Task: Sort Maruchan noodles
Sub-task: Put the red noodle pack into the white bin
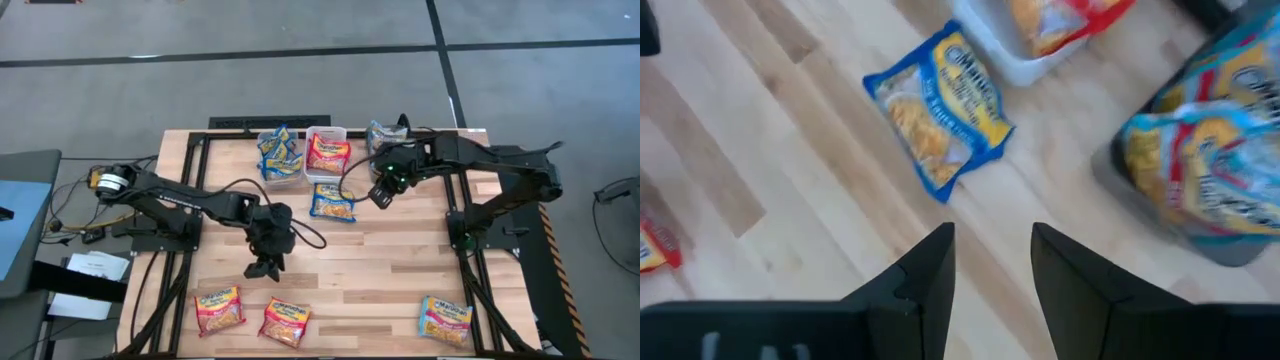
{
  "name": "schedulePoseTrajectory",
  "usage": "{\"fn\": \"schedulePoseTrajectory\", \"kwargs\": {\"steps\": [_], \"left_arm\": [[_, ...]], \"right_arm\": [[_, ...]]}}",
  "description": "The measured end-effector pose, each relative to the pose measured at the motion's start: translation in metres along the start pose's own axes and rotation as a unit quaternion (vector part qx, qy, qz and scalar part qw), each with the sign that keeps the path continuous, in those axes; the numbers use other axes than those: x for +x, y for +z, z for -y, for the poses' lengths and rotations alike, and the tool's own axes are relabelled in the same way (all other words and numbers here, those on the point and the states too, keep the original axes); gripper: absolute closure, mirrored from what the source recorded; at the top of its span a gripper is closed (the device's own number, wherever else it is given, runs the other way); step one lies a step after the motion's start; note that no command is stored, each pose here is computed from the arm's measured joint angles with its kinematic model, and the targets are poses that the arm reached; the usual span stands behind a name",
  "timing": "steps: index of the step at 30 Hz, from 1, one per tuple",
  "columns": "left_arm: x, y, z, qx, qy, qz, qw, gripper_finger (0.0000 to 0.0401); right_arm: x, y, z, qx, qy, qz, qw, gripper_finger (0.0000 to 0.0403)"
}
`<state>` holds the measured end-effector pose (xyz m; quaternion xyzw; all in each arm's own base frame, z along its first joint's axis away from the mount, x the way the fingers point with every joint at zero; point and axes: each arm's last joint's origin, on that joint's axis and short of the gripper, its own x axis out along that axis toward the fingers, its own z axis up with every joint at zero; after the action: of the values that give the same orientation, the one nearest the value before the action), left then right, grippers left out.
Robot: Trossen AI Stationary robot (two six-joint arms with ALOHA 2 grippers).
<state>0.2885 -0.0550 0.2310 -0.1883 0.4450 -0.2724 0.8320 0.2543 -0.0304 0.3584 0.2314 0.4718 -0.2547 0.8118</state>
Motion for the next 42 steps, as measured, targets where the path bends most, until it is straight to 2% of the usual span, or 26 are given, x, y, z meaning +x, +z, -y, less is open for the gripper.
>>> {"fn": "schedulePoseTrajectory", "kwargs": {"steps": [2, 6, 9, 17, 24, 29, 35, 42], "left_arm": [[0.002, -0.001, 0.003, 0.005, 0.004, -0.002, 1.000, 0.0221], [0.008, -0.003, 0.010, 0.041, 0.057, -0.001, 0.998, 0.0221], [0.012, -0.005, 0.015, 0.060, 0.078, -0.001, 0.995, 0.0221], [0.021, -0.007, 0.016, 0.079, 0.064, -0.014, 0.995, 0.0221], [0.052, -0.008, -0.001, 0.069, 0.024, -0.039, 0.997, 0.0221], [0.061, -0.011, -0.007, 0.059, 0.029, -0.053, 0.996, 0.0221], [0.068, -0.007, -0.012, 0.054, 0.034, -0.031, 0.997, 0.0221], [0.081, -0.014, -0.009, 0.043, 0.067, -0.044, 0.996, 0.0221]], "right_arm": [[0.001, -0.002, -0.001, 0.009, 0.008, -0.010, 1.000, 0.0246], [-0.001, -0.004, -0.007, 0.022, 0.018, -0.006, 1.000, 0.0246], [-0.002, -0.006, -0.010, 0.016, 0.021, -0.008, 1.000, 0.0246], [-0.002, -0.009, -0.013, 0.015, 0.023, -0.010, 1.000, 0.0246], [-0.003, -0.010, -0.013, 0.019, 0.020, -0.016, 0.999, 0.0246], [-0.003, -0.010, -0.013, 0.016, 0.022, -0.013, 1.000, 0.0246], [-0.003, -0.010, -0.013, 0.015, 0.022, -0.013, 1.000, 0.0246], [-0.003, -0.009, -0.013, 0.015, 0.022, -0.011, 1.000, 0.0246]]}}
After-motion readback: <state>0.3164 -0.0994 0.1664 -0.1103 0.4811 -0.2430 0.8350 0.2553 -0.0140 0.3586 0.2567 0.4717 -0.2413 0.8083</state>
